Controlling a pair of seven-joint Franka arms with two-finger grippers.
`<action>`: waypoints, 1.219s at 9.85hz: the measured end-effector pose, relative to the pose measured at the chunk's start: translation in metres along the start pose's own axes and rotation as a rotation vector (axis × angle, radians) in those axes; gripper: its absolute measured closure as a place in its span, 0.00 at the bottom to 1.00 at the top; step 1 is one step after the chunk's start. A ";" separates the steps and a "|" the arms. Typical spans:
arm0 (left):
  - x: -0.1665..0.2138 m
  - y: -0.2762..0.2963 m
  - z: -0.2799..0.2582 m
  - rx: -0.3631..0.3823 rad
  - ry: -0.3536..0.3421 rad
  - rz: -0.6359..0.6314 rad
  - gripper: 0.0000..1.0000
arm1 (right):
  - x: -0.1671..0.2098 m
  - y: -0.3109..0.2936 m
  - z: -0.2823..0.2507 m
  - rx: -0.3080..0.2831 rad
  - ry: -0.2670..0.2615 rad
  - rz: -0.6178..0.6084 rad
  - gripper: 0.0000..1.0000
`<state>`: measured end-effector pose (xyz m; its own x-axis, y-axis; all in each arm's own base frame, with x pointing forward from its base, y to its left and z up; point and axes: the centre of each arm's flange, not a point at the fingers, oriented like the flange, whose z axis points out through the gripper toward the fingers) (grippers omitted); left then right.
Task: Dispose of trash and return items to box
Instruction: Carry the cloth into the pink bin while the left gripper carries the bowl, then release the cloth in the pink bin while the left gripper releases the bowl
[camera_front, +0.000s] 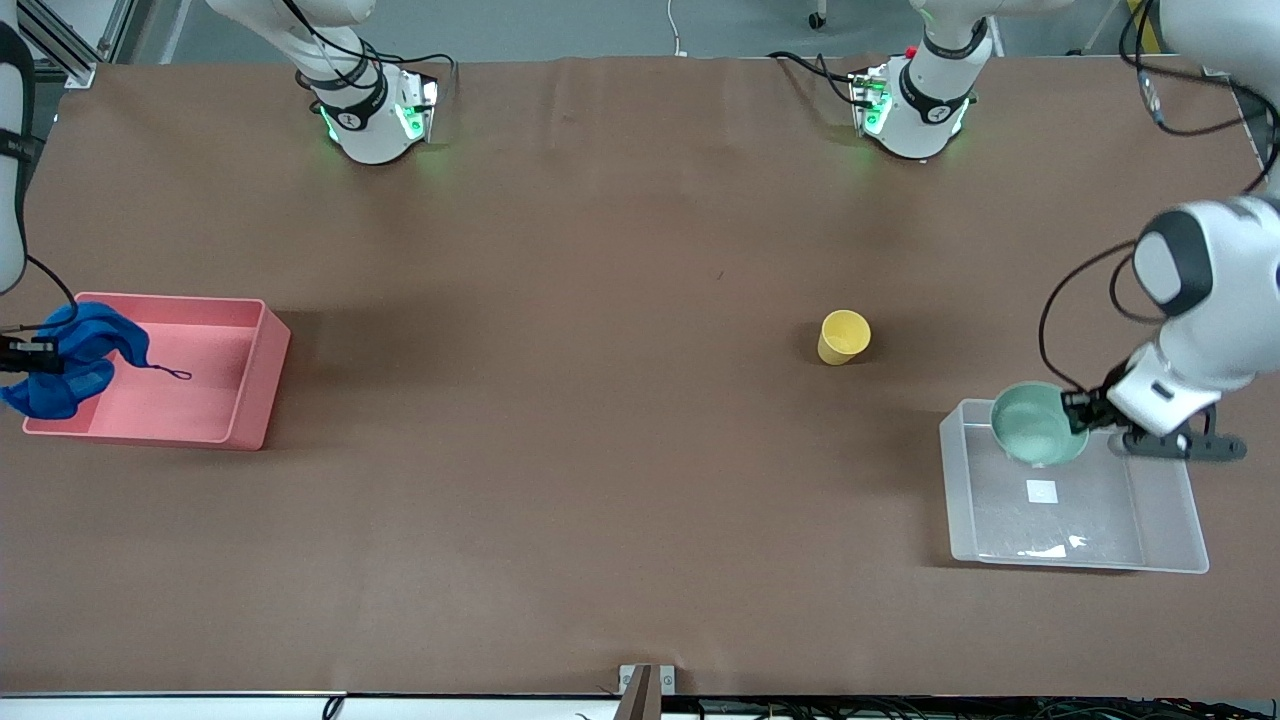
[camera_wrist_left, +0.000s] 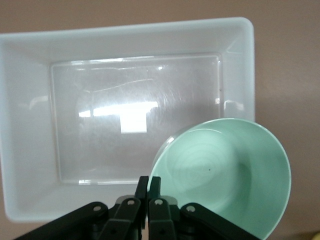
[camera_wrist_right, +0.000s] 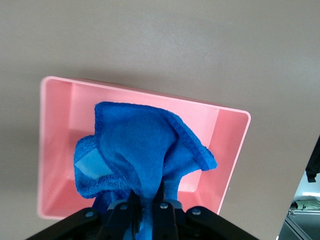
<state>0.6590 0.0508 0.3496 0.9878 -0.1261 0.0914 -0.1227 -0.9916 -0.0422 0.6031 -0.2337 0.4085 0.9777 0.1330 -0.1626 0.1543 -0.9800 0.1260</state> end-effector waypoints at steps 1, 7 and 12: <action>0.013 -0.008 0.017 -0.007 -0.006 0.004 0.96 | 0.002 -0.007 0.032 0.001 -0.004 -0.011 0.88; 0.023 -0.034 0.098 -0.055 -0.082 0.052 0.96 | -0.033 -0.059 0.169 0.094 -0.022 -0.003 0.61; 0.022 -0.036 0.126 -0.029 -0.039 0.051 0.94 | 0.001 -0.059 0.051 0.161 -0.059 0.171 0.00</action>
<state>0.6971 0.0877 0.2281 0.9831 -0.1760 0.0509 -0.1754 -0.9844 -0.0171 0.5873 -0.1830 0.3505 0.9770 -0.0415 -0.2094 -0.0425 -0.9991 -0.0004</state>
